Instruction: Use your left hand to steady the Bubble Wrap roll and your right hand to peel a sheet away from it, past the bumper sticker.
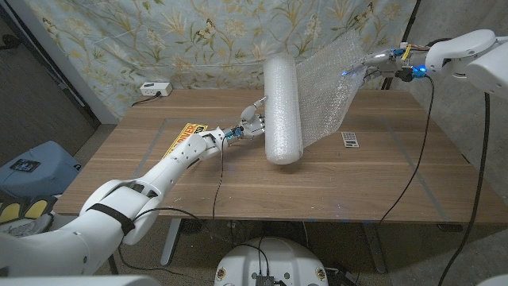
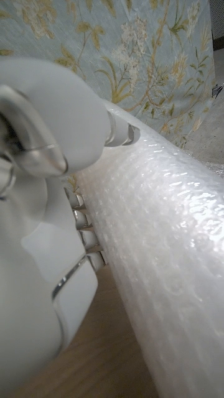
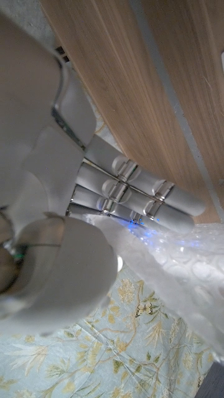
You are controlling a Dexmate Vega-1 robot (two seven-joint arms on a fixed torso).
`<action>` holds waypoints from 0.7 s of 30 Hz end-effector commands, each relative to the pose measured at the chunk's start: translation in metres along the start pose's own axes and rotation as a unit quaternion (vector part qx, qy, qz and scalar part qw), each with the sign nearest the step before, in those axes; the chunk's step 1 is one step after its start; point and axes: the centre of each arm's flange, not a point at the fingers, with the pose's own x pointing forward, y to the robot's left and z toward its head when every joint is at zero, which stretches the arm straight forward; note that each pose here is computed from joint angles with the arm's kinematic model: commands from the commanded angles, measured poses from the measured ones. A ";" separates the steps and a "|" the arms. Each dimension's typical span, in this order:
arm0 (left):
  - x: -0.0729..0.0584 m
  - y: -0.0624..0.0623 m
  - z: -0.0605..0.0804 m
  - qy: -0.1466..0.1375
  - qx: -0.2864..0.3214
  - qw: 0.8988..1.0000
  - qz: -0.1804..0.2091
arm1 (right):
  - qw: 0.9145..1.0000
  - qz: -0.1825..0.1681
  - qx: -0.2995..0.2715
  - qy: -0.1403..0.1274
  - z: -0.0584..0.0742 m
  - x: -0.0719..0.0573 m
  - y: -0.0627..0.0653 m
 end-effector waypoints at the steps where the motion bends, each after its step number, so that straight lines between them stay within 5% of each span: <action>1: 0.000 0.003 -0.006 -0.003 -0.014 1.000 -0.001 | 0.999 0.003 -0.004 0.036 0.002 -0.005 -0.014; 21: 0.000 0.006 -0.006 -0.010 -0.021 1.000 0.000 | 0.998 -0.017 0.004 0.064 -0.006 -0.008 -0.037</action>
